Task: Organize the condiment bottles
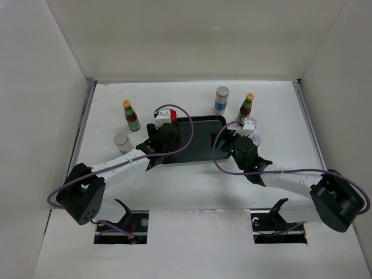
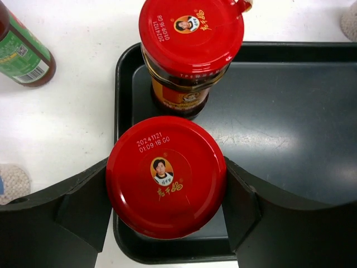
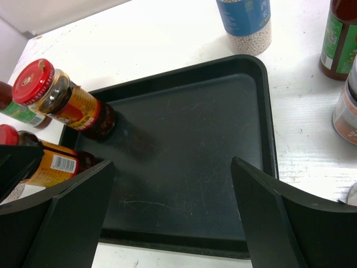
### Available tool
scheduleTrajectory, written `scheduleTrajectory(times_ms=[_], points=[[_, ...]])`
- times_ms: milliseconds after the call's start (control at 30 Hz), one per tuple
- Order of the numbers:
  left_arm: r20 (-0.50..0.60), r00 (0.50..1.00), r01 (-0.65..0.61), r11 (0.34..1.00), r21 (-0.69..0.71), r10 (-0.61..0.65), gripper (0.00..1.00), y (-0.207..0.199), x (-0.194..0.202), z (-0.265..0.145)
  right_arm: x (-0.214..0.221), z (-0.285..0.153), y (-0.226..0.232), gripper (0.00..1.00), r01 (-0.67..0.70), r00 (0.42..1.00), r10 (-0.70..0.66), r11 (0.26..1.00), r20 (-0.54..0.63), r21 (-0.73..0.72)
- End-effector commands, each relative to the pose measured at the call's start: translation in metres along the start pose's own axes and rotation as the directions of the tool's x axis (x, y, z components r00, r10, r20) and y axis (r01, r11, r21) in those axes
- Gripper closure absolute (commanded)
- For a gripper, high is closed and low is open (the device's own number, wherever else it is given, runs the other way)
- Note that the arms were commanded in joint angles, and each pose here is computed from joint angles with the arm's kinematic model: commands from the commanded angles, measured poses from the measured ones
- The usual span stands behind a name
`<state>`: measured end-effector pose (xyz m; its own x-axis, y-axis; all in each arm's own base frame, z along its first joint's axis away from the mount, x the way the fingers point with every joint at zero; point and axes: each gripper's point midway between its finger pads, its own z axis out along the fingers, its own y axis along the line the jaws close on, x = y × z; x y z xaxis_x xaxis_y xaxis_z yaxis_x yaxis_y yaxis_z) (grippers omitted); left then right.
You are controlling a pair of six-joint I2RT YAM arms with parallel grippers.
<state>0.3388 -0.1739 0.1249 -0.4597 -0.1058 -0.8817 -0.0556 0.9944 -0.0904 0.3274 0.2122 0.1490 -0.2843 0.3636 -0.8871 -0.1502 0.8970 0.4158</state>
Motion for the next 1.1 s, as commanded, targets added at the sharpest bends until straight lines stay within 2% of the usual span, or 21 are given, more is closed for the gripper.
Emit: scheduleTrajectory(times_ms=[0,67,200,333,467,667,800,933,1067], points=[[0.131,0.984,0.117,0.991,0.070,-0.125,0.51,-0.020,-0.040,-0.002,-0.024,0.001,0.012,0.08,-0.052,0.997,0.055,0.998,0.060,-0.042],[0.132,0.983,0.116,0.991,0.069,-0.124,0.43,-0.019,-0.035,-0.002,-0.024,0.001,0.014,0.08,-0.050,0.997,0.053,0.998,0.056,-0.048],[0.156,0.979,0.123,0.989,0.081,-0.134,0.20,-0.016,-0.043,-0.008,-0.021,0.002,0.014,0.08,-0.053,0.997,0.055,0.997,0.048,-0.049],[0.250,0.948,0.176,0.978,0.114,-0.199,0.11,-0.009,-0.077,-0.026,-0.024,0.001,0.014,0.07,-0.060,0.996,0.063,0.997,0.056,-0.055],[0.345,0.910,0.208,0.974,0.095,-0.228,0.11,0.007,-0.112,-0.036,-0.024,0.001,0.016,0.07,-0.055,0.997,0.058,0.997,0.053,-0.056],[0.415,0.873,0.304,0.952,-0.046,-0.258,0.12,0.058,-0.153,-0.015,-0.023,0.002,0.015,0.07,-0.050,0.997,0.052,0.998,0.054,-0.049],[0.415,0.881,0.321,0.930,-0.178,-0.225,0.18,0.097,-0.171,0.006,-0.021,0.002,0.015,0.07,-0.054,0.997,0.056,0.997,0.047,-0.052],[0.397,0.904,0.279,0.923,-0.264,-0.159,0.26,0.118,-0.177,0.023,-0.021,0.002,0.014,0.07,-0.053,0.997,0.056,0.997,0.052,-0.050],[0.384,0.910,0.284,0.910,-0.303,-0.156,0.26,0.135,-0.178,0.035,-0.023,0.002,0.016,0.07,-0.044,0.997,0.047,0.998,0.053,-0.051]])
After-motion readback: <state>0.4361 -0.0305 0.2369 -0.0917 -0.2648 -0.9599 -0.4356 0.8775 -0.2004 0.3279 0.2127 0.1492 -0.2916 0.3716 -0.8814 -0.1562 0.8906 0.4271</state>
